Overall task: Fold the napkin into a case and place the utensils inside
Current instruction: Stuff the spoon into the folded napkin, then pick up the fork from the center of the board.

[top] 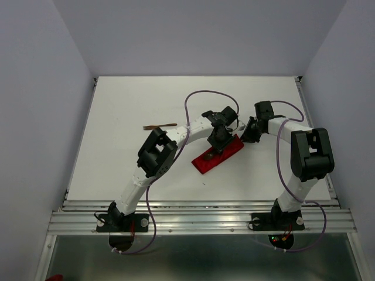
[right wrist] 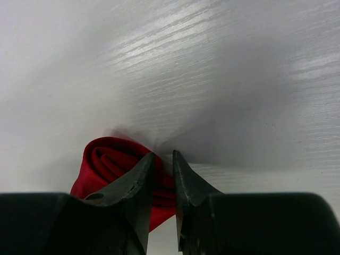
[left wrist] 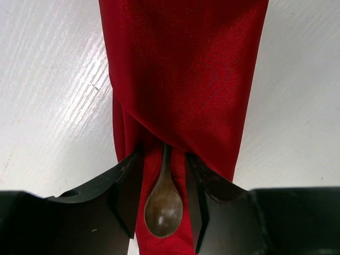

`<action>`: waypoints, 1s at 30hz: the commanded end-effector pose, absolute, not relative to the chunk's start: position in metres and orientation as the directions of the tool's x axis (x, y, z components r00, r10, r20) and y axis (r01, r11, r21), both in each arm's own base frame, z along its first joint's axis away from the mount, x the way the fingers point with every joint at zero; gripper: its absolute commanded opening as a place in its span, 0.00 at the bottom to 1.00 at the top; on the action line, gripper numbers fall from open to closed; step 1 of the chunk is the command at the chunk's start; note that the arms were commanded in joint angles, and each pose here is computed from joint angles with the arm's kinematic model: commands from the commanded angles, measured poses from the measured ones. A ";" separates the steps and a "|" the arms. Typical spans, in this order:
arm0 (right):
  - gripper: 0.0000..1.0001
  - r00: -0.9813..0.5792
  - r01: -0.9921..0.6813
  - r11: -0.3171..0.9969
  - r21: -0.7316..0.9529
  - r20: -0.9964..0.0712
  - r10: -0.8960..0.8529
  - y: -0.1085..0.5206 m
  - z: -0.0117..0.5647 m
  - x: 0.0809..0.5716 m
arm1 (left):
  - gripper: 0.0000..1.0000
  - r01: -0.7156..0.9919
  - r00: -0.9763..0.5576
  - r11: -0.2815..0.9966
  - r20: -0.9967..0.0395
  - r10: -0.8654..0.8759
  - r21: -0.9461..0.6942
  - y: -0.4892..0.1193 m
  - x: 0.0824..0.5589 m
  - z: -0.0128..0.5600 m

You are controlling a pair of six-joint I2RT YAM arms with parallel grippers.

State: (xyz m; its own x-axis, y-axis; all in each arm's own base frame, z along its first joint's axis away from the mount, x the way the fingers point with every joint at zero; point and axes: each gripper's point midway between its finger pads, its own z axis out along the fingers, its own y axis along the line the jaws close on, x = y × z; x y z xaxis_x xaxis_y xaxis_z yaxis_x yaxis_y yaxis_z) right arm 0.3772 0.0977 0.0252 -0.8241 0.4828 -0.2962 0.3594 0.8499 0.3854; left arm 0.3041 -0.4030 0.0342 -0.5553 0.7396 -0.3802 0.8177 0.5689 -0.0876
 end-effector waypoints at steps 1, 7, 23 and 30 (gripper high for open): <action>0.27 -0.820 0.325 0.865 0.383 -0.341 0.459 0.099 0.044 0.382 | 0.49 0.825 -0.518 0.561 -0.486 0.704 -0.069 -0.409 0.309 0.097; 0.29 -0.792 0.328 0.872 0.363 -0.397 0.463 0.090 0.068 0.386 | 0.54 0.813 -0.524 0.579 -0.502 0.688 -0.055 -0.402 0.307 0.113; 0.29 -0.728 0.326 0.889 0.323 -0.514 0.454 0.074 0.117 0.381 | 0.57 0.477 -0.747 0.869 -0.580 0.324 -0.130 -0.302 0.369 0.143; 0.29 -0.723 0.316 0.887 0.336 -0.520 0.455 0.075 0.121 0.377 | 0.63 0.154 -0.834 0.972 -0.551 0.031 -0.178 -0.220 0.424 0.126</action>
State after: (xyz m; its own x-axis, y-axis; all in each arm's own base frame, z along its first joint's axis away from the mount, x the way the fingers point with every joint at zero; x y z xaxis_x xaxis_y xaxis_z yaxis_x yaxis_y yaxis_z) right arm 0.3742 0.0737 0.1012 -0.7457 0.4690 -0.4733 0.3481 0.8799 0.3233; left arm 0.4121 -0.2448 0.1122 -0.8315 0.1728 -0.5279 0.2934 0.9436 -0.1532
